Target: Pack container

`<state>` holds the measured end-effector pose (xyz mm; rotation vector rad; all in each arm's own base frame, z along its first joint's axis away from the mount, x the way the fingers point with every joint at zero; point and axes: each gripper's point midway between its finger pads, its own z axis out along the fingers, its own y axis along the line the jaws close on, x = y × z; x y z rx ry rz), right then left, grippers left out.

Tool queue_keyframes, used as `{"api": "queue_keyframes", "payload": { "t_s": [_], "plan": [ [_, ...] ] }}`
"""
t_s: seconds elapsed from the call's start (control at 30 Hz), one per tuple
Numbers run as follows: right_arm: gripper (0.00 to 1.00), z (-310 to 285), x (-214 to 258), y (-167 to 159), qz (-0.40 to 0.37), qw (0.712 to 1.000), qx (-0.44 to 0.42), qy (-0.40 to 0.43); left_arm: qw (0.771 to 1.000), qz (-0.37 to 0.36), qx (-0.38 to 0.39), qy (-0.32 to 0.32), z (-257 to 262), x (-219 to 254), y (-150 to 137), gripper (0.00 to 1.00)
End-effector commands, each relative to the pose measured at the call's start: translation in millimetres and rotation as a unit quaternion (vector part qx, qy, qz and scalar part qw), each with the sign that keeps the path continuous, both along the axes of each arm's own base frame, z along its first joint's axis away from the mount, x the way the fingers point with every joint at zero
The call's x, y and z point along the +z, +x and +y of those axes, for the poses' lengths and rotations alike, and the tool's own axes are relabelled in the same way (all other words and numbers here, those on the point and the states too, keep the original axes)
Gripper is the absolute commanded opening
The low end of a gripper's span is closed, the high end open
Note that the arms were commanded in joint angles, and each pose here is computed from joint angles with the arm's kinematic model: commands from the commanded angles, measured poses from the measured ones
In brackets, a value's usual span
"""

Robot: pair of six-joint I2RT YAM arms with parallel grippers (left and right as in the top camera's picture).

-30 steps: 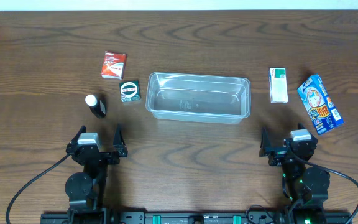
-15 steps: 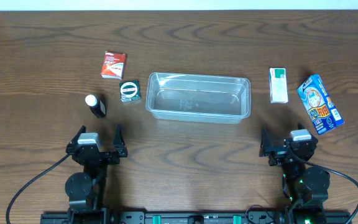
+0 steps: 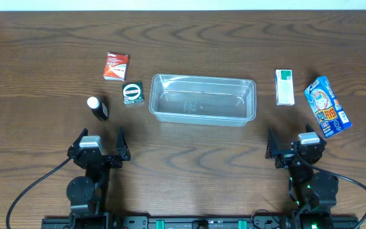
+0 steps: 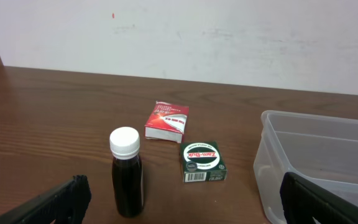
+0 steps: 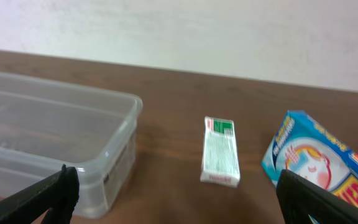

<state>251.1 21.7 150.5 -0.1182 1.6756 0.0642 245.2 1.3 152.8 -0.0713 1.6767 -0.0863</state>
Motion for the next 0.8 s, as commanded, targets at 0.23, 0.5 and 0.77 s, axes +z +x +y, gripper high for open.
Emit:
{"api": "queue_keyframes", "payload": {
  "t_s": [0.23,0.5,0.77],
  "plan": [
    [0.99,1,16,1,-0.02,0.998,0.001,0.061,1.0,0.025,-0.003,-0.001,-1,-17,-1,0.98],
    [0.99,4,30,7,0.021,0.996,0.005,0.09,1.0,0.025,-0.003,-0.001,-1,-17,-1,0.98],
    [0.99,16,83,45,0.118,0.988,0.029,0.092,1.0,0.025,-0.003,-0.001,-1,-17,-1,0.98]
  ]
}}
